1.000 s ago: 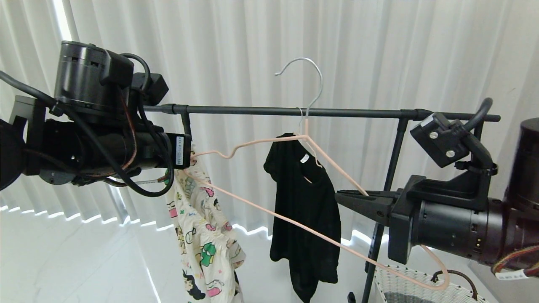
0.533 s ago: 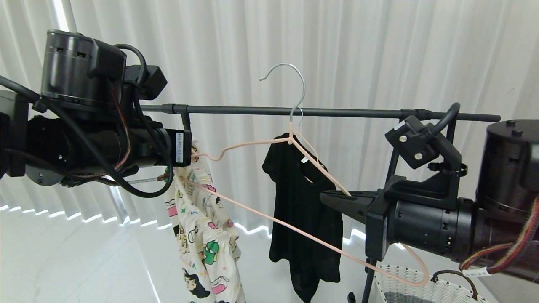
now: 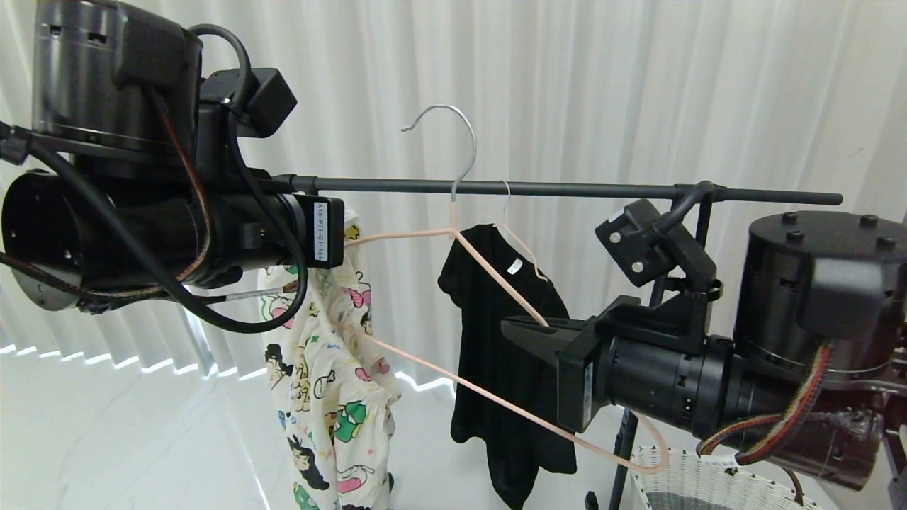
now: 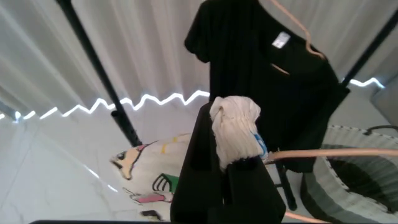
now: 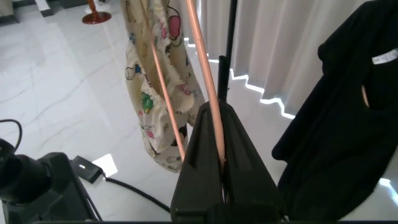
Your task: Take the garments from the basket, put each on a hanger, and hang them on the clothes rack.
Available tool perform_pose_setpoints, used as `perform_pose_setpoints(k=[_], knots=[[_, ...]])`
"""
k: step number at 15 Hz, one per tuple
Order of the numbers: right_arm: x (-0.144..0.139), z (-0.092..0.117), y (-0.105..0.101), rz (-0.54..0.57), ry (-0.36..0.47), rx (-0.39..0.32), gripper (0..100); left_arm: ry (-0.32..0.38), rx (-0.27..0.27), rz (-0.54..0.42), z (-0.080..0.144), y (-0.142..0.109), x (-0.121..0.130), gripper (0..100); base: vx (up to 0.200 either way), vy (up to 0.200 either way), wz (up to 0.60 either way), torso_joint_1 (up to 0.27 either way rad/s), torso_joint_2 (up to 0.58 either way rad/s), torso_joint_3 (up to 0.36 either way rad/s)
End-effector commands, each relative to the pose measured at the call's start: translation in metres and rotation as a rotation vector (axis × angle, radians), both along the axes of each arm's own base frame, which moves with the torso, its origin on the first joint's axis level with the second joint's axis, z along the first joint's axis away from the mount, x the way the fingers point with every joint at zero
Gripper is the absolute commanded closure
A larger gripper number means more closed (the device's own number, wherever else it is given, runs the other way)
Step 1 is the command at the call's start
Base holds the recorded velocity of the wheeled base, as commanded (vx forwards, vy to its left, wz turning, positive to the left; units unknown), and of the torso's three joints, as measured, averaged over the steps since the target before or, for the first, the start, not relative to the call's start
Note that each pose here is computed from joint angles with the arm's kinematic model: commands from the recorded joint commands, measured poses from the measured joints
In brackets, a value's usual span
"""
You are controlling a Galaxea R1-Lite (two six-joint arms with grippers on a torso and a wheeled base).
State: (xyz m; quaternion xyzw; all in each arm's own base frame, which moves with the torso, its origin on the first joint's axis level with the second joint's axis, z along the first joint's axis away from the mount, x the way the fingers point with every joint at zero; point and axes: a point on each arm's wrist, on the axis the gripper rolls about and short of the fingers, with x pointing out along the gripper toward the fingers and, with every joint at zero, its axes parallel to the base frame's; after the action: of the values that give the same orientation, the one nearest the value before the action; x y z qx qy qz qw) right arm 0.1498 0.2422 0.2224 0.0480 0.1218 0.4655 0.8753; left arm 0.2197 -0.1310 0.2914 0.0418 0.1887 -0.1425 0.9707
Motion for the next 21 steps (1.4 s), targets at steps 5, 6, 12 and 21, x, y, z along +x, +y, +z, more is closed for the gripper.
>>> perform_pose_setpoints(k=[5,6,12,21], knots=[[0.001,-0.009,0.024,0.03,0.011,-0.019,100,-0.034,-0.026,-0.101,0.012,-0.022,-0.013,100,0.0,0.0,0.0,0.0,0.0,0.0],[0.002,-0.008,0.028,0.029,0.012,-0.014,100,-0.033,-0.025,-0.119,0.012,-0.026,-0.016,100,0.0,0.0,0.0,0.0,0.0,0.0],[0.0,-0.01,0.039,-0.014,0.022,-0.009,100,-0.039,-0.029,-0.178,0.014,-0.038,-0.027,100,0.0,0.0,0.0,0.0,0.0,0.0],[0.002,-0.006,0.037,-0.109,0.002,0.043,100,-0.066,-0.046,-0.154,0.022,-0.027,-0.03,100,0.0,0.0,0.0,0.0,0.0,0.0]])
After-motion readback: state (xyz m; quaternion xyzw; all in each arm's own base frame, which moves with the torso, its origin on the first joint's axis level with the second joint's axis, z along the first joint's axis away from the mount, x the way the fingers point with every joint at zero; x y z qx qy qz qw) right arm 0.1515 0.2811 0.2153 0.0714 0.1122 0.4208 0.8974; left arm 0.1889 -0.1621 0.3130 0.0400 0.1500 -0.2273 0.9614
